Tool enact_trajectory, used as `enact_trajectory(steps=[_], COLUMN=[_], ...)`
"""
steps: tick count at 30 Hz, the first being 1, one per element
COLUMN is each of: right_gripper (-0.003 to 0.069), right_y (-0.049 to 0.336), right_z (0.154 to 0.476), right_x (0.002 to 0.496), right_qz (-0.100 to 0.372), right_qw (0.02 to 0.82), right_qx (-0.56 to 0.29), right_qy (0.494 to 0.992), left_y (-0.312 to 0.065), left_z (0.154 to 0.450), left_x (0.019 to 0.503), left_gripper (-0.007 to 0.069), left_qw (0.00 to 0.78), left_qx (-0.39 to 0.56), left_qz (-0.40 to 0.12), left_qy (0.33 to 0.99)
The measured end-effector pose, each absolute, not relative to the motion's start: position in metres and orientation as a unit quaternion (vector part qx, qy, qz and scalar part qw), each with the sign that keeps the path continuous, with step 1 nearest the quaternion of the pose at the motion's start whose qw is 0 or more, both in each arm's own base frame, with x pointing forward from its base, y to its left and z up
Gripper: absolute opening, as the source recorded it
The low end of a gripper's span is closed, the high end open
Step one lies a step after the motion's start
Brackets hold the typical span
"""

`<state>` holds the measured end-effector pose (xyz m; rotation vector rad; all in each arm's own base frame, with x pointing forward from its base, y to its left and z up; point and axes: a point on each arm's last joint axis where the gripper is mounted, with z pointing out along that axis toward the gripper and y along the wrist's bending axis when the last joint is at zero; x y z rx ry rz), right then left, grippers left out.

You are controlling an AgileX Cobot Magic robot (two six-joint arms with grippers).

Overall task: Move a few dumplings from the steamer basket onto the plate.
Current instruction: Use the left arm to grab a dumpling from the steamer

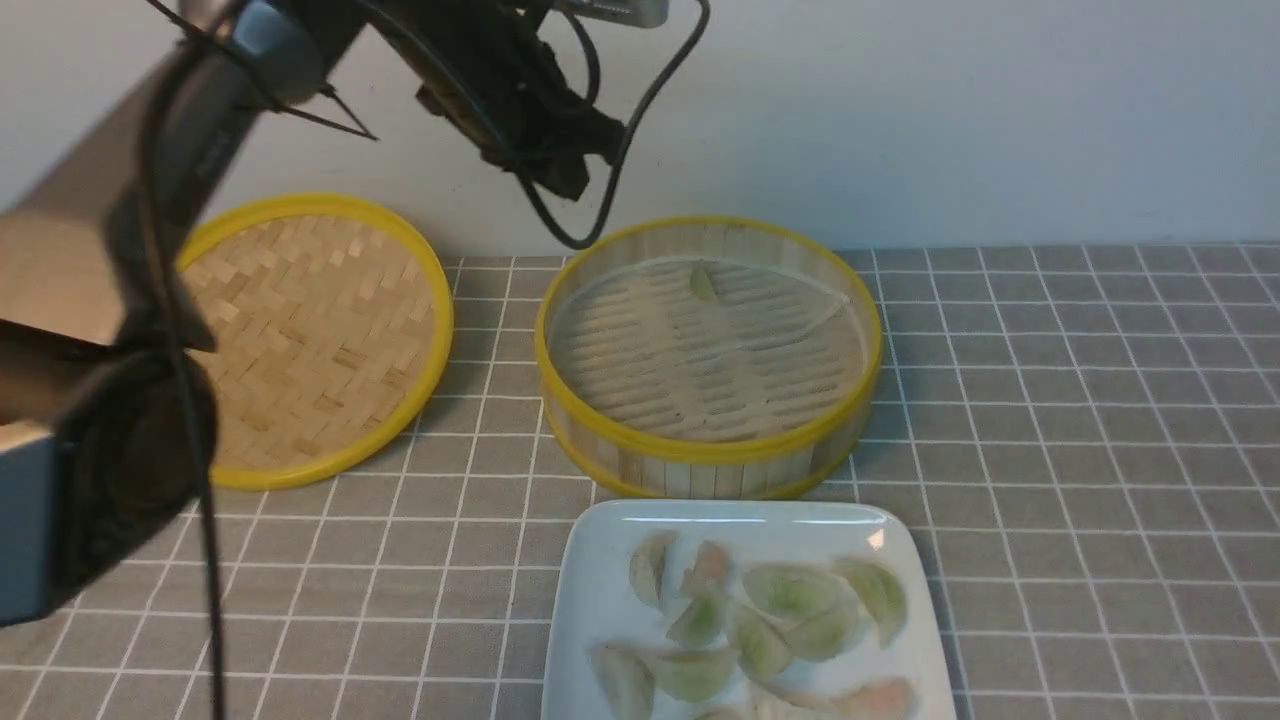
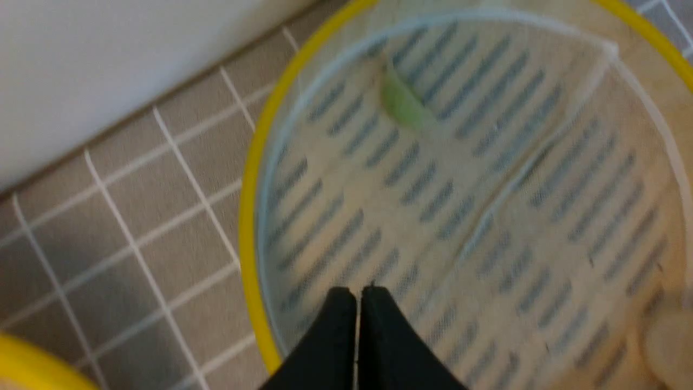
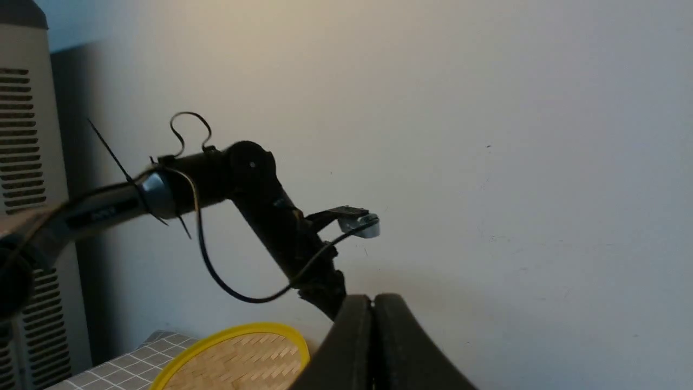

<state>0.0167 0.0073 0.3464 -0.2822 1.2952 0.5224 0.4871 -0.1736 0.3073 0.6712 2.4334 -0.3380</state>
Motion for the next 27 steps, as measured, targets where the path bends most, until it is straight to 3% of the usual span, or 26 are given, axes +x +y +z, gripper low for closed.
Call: enact_trajectory(steps=[7, 16, 22, 27], right_gripper=[-0.0015, -0.0010, -0.0010, -0.0010], right_y=[0.007, 0.007, 0.007, 0.007], right_z=[0.346, 0.336, 0.333, 0.331], right_x=[0.017, 0.019, 0.020, 0.020], right_qz=[0.271, 0.292, 0.294, 0.293], right_qw=[0.744, 0.698, 0.686, 0.679], right_qx=[-0.104, -0.074, -0.067, -0.065], right_qy=[0.602, 0.650, 0.662, 0.670], left_y=[-0.191, -0.204, -0.210, -0.216], left_z=[0.268, 0.200, 0.194, 0.197], left_x=[0.514, 0.525, 0.528, 0.530], left_gripper=[-0.0005, -0.0005, 0.0003, 0.0086], left_qw=[0.326, 0.294, 0.313, 0.348], left_qx=[0.289, 0.370, 0.375, 0.395], left_qz=[-0.161, -0.180, -0.210, -0.229], left_qy=[0.885, 0.863, 0.847, 0.819])
